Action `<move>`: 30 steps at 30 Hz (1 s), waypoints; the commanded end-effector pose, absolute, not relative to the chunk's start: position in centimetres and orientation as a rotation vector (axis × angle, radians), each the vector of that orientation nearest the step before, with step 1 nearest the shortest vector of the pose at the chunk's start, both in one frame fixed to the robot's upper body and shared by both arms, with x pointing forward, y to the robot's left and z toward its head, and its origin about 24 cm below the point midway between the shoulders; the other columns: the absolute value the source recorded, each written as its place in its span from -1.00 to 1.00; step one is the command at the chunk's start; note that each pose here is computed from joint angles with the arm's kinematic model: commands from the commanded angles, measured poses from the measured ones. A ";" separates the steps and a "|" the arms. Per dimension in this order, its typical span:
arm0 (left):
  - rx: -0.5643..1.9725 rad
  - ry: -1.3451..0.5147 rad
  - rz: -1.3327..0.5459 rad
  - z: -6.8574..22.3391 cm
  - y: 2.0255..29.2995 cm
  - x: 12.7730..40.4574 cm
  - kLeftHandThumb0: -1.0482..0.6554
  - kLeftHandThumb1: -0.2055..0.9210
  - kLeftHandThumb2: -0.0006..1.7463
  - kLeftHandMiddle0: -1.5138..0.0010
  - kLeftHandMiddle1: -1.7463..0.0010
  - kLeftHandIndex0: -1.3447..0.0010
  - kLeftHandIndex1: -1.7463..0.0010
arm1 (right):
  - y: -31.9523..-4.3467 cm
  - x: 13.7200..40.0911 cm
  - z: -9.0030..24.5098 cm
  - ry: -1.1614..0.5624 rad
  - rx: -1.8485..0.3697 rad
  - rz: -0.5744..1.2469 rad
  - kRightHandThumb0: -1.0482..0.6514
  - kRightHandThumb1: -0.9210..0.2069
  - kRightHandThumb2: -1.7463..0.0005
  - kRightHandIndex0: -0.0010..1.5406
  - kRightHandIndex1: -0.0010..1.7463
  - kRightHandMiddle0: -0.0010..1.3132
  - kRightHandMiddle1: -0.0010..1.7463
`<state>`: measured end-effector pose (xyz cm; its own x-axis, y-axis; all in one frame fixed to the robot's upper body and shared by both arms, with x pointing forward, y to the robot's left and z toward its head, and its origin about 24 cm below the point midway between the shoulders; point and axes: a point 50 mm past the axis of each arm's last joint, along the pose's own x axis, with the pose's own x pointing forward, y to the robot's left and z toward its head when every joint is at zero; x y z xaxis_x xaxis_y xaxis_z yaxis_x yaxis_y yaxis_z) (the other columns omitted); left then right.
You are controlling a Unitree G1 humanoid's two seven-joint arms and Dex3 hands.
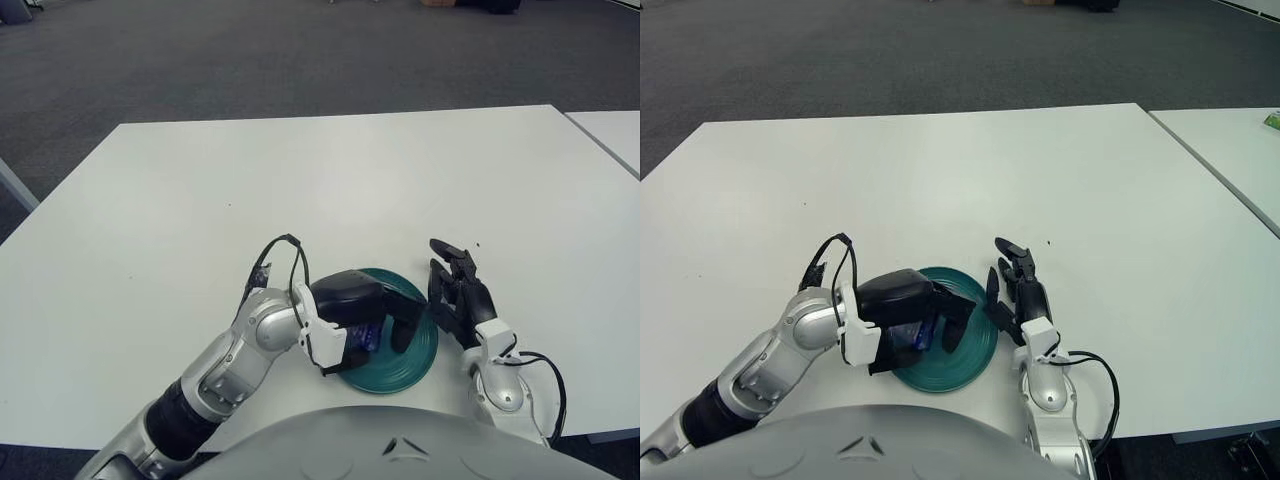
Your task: Put the gum into the plate.
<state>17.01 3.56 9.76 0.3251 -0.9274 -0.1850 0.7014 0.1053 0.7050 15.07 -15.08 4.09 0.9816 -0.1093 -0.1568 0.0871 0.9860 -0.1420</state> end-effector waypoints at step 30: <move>0.950 -0.339 -1.242 7.1 4.7 17.4 -1.00 1.00 -0.66 0.99 0.97 1.00 0.97 | -15.3 14.4 3.8 0.218 -0.052 -0.120 -0.48 -1.00 -0.12 -0.67 -0.99 -1.00 -0.26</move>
<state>17.37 4.25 7.13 0.3406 -0.9062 -0.2508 0.6371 0.0263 0.7703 15.13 -15.10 4.10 0.9773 -0.1113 -0.1801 0.1006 0.9926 -0.0678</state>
